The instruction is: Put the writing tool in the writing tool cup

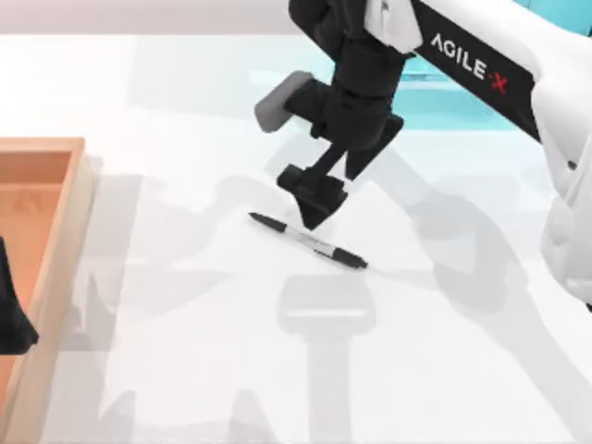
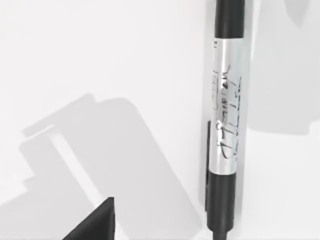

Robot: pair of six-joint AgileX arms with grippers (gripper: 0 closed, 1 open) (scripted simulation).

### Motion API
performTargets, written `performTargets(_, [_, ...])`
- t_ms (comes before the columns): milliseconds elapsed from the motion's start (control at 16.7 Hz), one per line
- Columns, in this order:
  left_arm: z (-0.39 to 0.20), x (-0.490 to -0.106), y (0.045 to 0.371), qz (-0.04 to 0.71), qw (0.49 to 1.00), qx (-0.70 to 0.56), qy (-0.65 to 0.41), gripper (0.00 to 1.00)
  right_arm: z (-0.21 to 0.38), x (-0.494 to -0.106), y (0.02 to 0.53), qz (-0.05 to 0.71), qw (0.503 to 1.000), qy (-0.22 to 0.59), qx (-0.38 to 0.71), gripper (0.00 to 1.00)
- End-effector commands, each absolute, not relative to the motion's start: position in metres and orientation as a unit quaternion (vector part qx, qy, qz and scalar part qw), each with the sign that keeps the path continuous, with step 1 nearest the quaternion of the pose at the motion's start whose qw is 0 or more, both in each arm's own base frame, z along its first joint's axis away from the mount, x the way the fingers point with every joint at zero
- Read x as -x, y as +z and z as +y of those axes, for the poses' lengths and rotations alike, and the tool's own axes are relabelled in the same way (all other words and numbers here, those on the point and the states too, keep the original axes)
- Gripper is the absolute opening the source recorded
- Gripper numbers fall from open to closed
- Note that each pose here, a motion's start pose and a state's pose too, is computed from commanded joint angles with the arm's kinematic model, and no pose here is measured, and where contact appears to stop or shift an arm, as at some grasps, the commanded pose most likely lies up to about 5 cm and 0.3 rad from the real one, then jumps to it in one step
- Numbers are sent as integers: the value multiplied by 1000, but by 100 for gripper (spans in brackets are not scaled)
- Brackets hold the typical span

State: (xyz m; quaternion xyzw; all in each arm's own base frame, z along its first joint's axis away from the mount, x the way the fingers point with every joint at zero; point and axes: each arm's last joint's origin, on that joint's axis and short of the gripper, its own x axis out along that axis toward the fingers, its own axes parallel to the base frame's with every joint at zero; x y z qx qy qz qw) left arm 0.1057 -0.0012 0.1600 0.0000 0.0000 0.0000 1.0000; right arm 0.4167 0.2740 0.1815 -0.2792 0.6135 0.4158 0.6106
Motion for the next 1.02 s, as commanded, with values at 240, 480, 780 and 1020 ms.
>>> performTargets(240, [-1, -106, 160, 0, 1000, 0, 0, 100, 282, -415, 152, 613, 609, 418, 281, 100])
performTargets(480, [-1, -106, 160, 0, 1000, 0, 0, 100, 291, -410, 103, 610, 612, 418, 280, 100])
performTargets(780, [-1, -106, 160, 0, 1000, 0, 0, 100, 293, -405, 84, 613, 609, 418, 281, 100])
performTargets(1020, [-1, -106, 160, 0, 1000, 0, 0, 100, 293, -405, 84, 613, 609, 418, 281, 85])
